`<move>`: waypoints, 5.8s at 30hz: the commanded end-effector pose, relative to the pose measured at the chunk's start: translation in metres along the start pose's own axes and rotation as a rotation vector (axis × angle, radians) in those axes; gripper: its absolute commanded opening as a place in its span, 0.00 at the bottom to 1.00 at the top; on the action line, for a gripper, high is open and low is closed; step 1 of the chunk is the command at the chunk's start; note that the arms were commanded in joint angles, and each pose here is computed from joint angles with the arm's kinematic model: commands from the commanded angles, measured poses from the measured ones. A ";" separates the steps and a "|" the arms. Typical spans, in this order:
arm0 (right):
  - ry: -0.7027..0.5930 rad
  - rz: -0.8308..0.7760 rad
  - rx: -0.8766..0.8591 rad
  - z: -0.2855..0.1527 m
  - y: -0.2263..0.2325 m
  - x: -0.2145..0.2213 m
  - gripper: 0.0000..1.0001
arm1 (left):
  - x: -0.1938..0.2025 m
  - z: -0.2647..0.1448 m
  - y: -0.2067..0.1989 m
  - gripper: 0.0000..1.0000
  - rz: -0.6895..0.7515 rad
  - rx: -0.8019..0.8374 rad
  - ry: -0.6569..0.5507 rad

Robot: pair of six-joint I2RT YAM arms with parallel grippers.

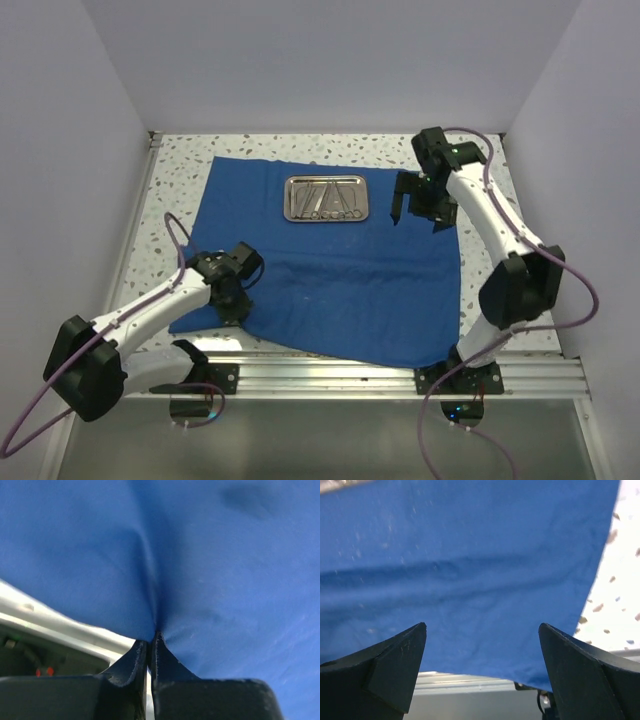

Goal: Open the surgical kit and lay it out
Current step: Open the surgical kit at the center of the board, then smooth out the surgical kit at the center of the board, then pick up the medical item from the container.

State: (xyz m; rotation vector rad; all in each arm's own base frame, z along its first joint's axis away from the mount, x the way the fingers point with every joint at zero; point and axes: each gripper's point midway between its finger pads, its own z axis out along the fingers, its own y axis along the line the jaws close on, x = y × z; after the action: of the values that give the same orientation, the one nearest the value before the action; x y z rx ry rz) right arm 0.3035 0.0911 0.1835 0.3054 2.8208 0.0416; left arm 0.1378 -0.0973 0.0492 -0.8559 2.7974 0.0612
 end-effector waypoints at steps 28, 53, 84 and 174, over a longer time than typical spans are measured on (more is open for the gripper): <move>-0.095 0.390 -0.083 0.121 -0.066 -0.110 0.98 | -0.314 -0.022 -0.126 1.00 0.138 0.143 -0.429; -0.088 0.451 0.297 0.205 -0.134 -0.125 0.74 | -0.380 0.126 -0.102 0.75 0.161 0.158 -0.291; -0.242 0.519 0.258 0.177 -0.119 -0.141 0.98 | -0.424 0.078 -0.059 1.00 -0.084 0.136 -0.352; -0.072 0.205 -0.073 -0.016 -0.059 0.076 0.71 | -0.306 0.062 -0.323 0.54 0.358 0.315 -0.407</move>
State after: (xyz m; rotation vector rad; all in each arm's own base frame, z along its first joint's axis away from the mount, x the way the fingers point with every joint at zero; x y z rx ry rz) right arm 0.2211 0.0533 0.1776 0.5372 2.6764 0.2071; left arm 0.5579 -0.2009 0.0566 -0.2249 2.4976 -0.1205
